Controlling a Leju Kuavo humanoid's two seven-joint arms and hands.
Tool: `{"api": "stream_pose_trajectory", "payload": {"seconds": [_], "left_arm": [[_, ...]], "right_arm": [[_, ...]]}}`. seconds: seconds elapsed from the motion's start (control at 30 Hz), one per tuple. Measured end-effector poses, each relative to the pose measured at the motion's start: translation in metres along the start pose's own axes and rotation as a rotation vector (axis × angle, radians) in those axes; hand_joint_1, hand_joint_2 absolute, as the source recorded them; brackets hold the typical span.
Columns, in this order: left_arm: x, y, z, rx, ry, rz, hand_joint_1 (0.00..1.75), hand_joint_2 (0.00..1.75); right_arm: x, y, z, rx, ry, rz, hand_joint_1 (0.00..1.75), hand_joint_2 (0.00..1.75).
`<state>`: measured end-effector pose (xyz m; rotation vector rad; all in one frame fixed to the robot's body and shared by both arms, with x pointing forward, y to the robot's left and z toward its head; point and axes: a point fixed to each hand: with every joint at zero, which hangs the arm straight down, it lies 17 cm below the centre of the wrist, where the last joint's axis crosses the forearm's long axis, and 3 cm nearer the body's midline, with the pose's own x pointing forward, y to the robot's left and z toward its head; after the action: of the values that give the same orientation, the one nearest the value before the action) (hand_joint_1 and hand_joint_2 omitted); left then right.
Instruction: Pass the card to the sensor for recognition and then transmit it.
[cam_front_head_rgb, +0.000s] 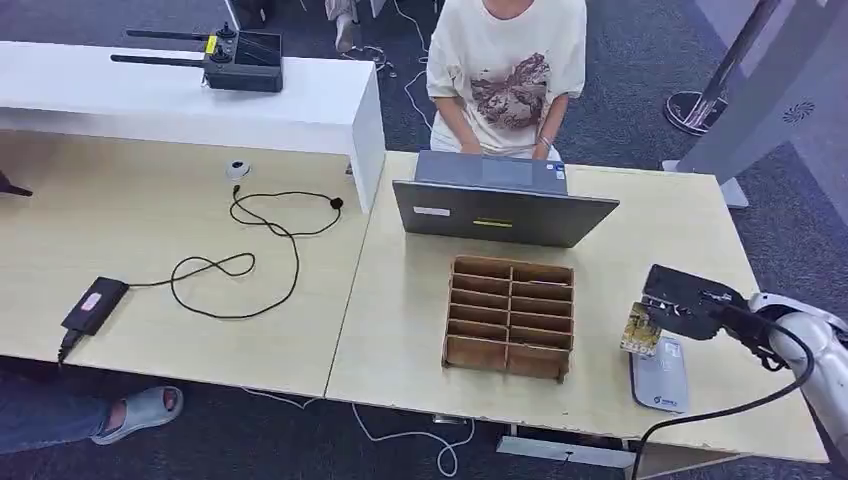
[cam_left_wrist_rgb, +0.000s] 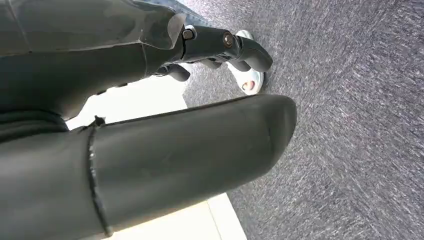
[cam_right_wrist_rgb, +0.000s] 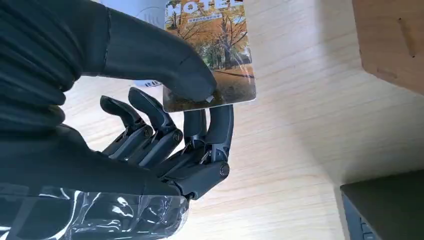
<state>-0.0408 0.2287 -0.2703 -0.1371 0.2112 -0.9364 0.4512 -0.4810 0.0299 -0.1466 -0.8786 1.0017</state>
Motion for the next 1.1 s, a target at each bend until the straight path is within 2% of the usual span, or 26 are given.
{"api": "stream_pose_trajectory", "payload": {"seconds": [0.53, 0.93, 1.1], "left_arm": [[0.0, 0.0, 0.0, -0.002, 0.0, -0.001, 0.0, 0.0], [-0.001, 0.0, 0.0, -0.003, 0.001, -0.001, 0.0, 0.0], [-0.001, 0.0, 0.0, -0.002, 0.001, -0.001, 0.0, 0.0]], "right_arm": [[-0.015, 0.023, -0.009, 0.016, 0.04, 0.009, 1.75, 1.75], [-0.032, 0.03, -0.007, 0.008, 0.067, -0.042, 1.75, 1.75], [-0.031, 0.027, -0.005, -0.011, 0.034, -0.09, 1.75, 1.75]]}}
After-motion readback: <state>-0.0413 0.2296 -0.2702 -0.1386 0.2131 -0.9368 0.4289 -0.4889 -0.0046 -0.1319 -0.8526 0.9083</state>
